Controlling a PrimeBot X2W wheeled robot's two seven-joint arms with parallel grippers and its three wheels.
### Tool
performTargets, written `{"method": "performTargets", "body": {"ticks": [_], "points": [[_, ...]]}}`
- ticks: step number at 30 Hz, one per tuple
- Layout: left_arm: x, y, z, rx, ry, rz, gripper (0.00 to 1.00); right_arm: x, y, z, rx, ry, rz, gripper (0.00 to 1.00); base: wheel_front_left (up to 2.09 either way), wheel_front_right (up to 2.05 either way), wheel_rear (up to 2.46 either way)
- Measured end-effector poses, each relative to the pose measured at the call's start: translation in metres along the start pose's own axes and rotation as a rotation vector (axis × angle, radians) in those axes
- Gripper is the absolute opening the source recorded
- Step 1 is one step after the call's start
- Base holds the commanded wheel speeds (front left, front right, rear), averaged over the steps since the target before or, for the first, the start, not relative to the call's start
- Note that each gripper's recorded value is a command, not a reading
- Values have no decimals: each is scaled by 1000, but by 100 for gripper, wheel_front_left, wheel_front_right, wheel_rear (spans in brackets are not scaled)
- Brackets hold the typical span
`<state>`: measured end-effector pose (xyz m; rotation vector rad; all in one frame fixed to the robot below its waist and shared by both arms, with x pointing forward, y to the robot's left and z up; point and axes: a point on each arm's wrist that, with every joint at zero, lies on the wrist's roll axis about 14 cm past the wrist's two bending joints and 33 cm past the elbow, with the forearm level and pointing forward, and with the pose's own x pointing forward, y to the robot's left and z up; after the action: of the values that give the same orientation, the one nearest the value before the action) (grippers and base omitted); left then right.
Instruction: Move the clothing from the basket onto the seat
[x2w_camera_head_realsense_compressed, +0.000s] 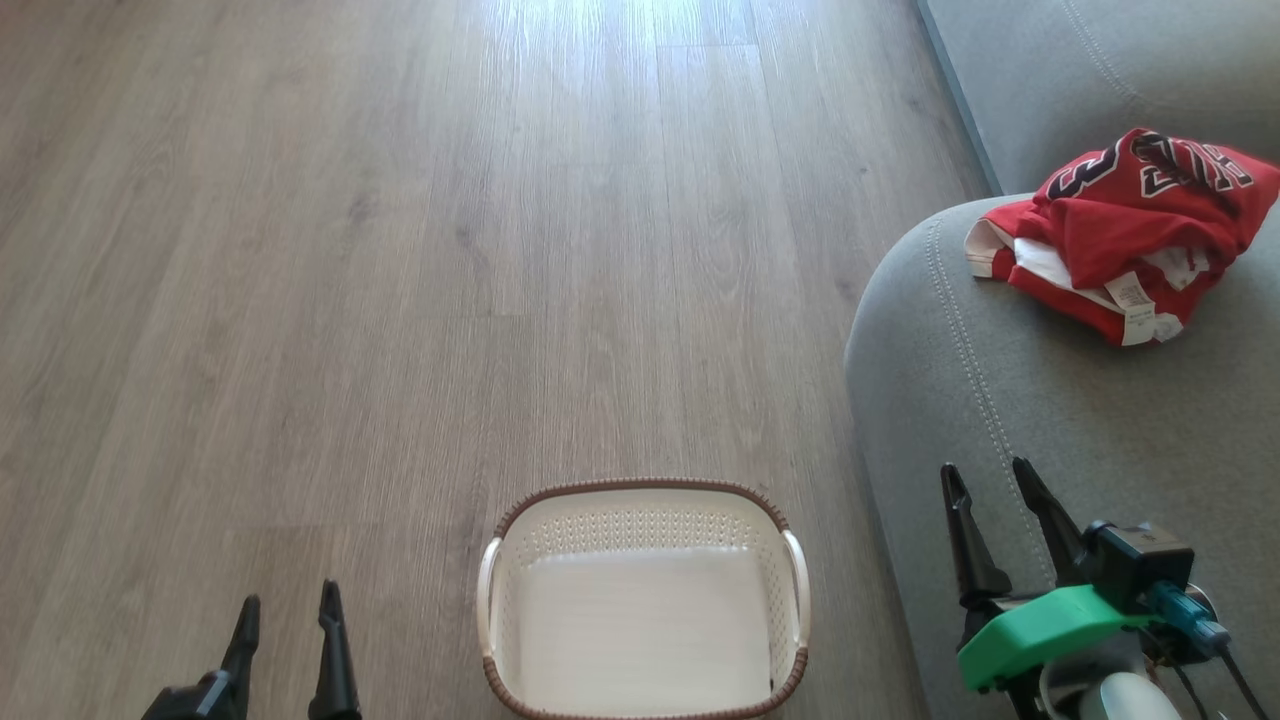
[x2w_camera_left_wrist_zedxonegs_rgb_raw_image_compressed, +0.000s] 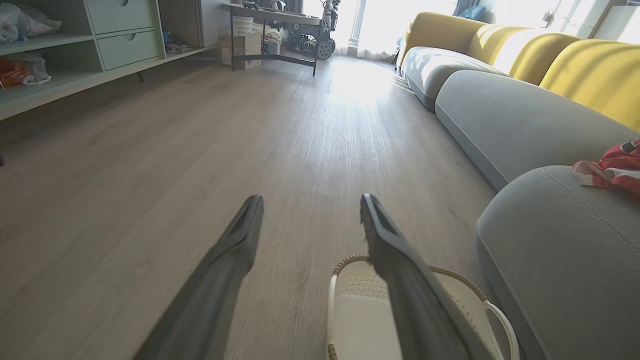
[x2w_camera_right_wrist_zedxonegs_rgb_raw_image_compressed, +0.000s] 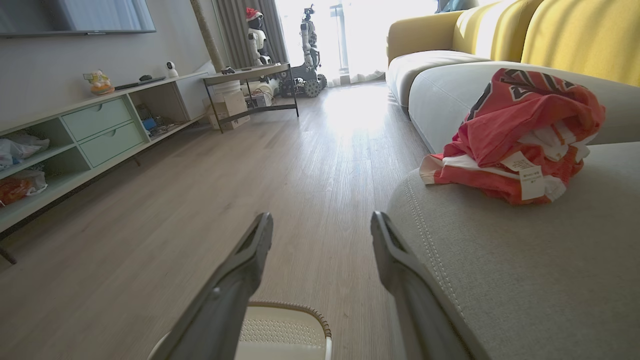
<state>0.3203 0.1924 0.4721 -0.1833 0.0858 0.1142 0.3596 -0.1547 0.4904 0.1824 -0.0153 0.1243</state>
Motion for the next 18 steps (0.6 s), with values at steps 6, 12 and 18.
{"method": "performTargets", "body": {"ticks": [6,12,18], "points": [[0,0,-1,10,2,-2,100,-1,0,0,0,0,-1,100,0,0,0],[-1,1,-4,18,9,-4,100,-2,0,-1,0,2,-1,100,0,0,0],[-2,1,-6,19,13,-3,100,-3,-1,-2,0,6,-3,100,0,0,0]]}}
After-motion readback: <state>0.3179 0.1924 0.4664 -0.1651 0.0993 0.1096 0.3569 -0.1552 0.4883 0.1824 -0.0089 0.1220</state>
